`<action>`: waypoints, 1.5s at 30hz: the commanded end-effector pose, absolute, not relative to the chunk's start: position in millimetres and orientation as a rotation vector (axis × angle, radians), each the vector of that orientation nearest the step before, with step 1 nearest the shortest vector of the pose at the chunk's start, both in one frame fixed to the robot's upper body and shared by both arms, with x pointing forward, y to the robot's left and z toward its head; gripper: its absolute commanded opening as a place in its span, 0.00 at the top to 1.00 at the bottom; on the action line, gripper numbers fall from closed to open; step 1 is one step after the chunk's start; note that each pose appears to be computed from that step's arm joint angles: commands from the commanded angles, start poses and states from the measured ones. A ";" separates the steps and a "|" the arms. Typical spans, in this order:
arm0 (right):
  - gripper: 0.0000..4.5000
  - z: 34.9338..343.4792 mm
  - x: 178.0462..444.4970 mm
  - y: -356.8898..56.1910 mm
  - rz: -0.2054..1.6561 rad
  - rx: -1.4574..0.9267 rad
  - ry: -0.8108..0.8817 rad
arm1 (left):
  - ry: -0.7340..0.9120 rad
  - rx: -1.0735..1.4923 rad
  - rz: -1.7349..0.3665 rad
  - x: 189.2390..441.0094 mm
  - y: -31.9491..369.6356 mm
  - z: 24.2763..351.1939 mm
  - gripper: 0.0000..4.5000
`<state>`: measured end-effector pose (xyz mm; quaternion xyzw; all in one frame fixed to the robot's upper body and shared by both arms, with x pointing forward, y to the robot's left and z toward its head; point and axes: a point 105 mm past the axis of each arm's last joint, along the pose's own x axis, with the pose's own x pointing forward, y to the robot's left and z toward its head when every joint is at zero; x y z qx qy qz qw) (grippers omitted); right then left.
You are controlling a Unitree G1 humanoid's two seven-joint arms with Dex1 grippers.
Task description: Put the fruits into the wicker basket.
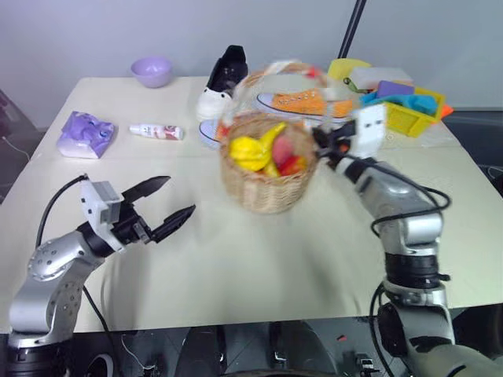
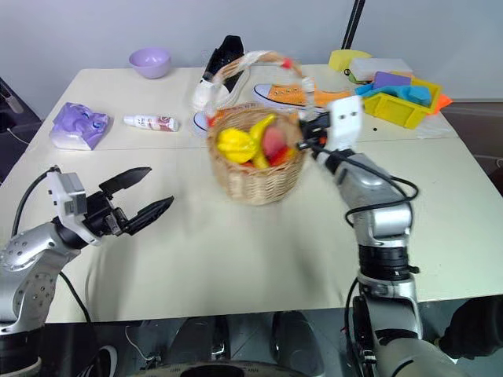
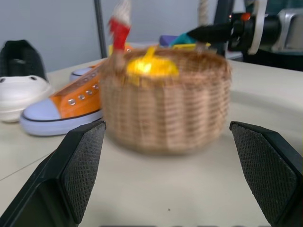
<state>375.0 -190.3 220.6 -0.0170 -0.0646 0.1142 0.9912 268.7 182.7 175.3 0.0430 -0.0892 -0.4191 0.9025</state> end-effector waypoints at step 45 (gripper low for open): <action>0.01 197.6 185.6 -298.6 -0.543 -0.095 -0.234 | -0.261 0.055 -1.177 327.5 115.5 174.2 0.00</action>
